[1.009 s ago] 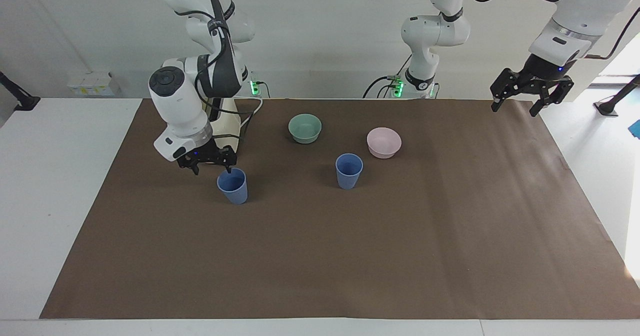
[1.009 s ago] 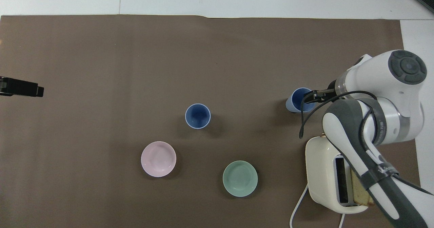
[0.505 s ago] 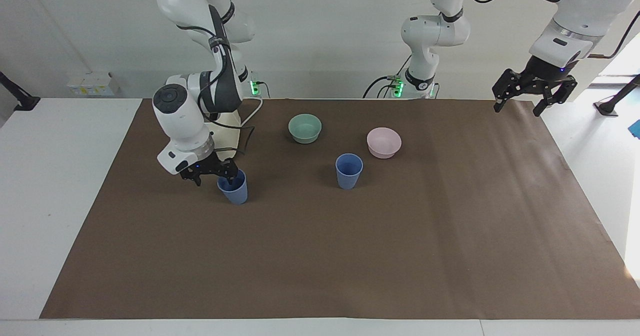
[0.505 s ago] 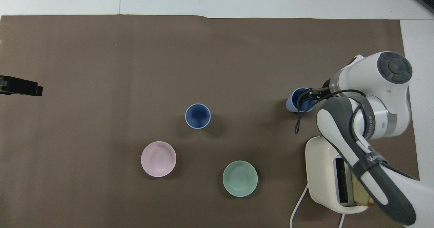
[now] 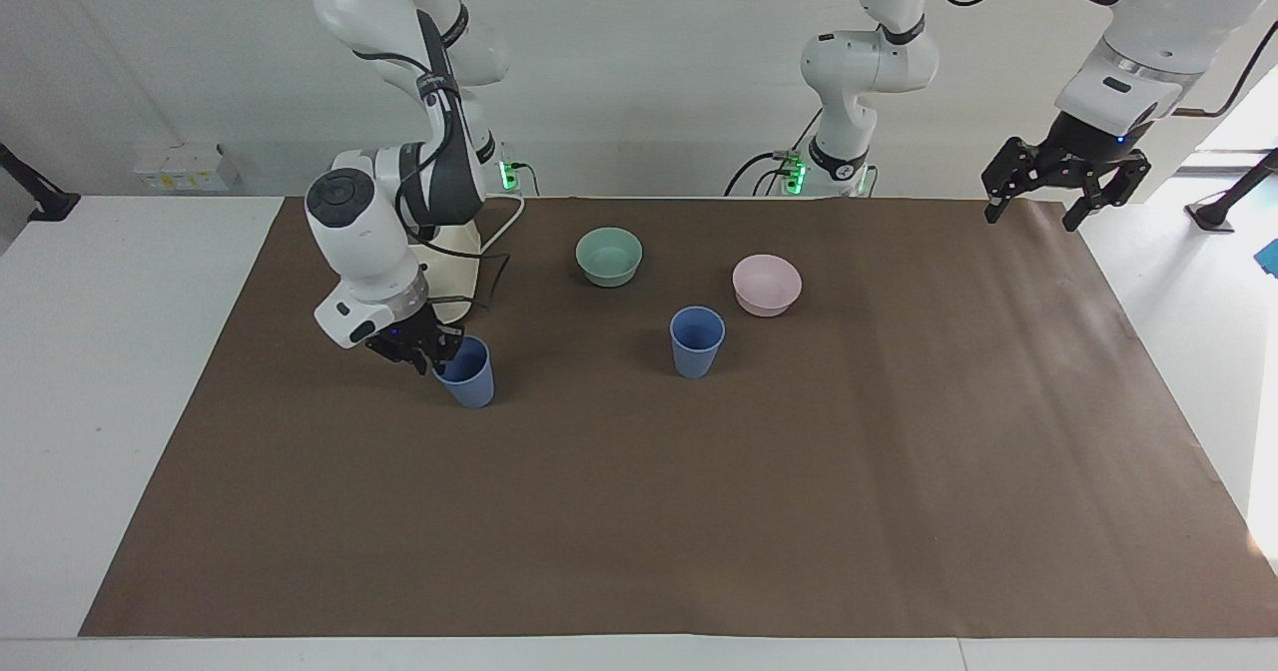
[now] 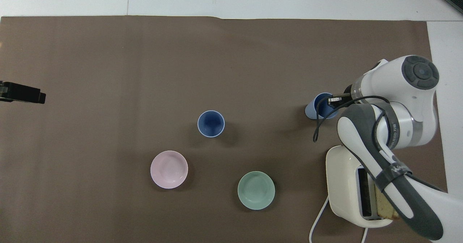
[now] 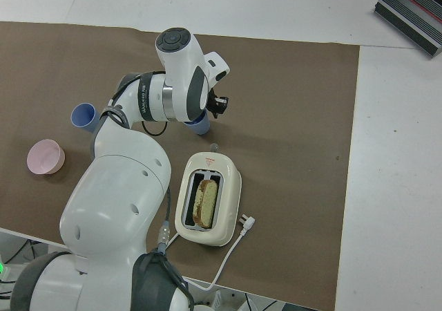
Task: Stack blue cups with both arms
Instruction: 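Grasp the other blue cup's rim with the right gripper, then carry the held blue cup with the right gripper into the centered cup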
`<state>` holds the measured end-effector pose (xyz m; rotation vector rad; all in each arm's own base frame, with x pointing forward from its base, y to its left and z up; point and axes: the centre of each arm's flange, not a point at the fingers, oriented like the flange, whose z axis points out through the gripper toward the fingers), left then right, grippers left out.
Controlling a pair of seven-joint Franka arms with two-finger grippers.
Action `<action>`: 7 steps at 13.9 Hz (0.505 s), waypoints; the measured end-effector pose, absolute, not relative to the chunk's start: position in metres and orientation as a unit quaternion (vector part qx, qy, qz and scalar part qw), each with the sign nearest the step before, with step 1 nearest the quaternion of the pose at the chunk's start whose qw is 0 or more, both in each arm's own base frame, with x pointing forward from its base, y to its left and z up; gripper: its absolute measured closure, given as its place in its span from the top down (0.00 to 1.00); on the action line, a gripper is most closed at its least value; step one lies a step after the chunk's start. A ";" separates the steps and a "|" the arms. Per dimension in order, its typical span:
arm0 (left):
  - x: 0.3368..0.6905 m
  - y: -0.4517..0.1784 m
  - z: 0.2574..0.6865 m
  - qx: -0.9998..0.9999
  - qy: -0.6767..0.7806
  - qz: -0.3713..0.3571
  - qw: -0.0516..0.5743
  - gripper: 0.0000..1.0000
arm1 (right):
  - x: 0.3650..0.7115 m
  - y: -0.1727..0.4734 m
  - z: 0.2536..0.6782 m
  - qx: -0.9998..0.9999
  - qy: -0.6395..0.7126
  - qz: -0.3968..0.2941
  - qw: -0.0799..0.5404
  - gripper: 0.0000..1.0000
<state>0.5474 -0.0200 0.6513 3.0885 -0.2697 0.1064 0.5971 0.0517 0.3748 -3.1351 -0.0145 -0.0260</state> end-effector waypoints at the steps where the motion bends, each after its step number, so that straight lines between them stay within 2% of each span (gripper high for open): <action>1: 0.547 -0.020 0.651 0.995 -0.087 0.034 0.020 1.00 | 0.599 0.055 0.379 -1.000 -0.005 -0.013 0.007 0.06; 4: 0.547 -0.020 0.651 0.995 -0.087 0.034 0.020 1.00 | 0.603 0.064 0.396 -1.000 0.003 -0.005 0.006 0.05; 7: 0.547 -0.020 0.651 0.995 -0.087 0.034 0.020 1.00 | 0.608 0.080 0.445 -1.000 0.021 0.000 0.007 0.05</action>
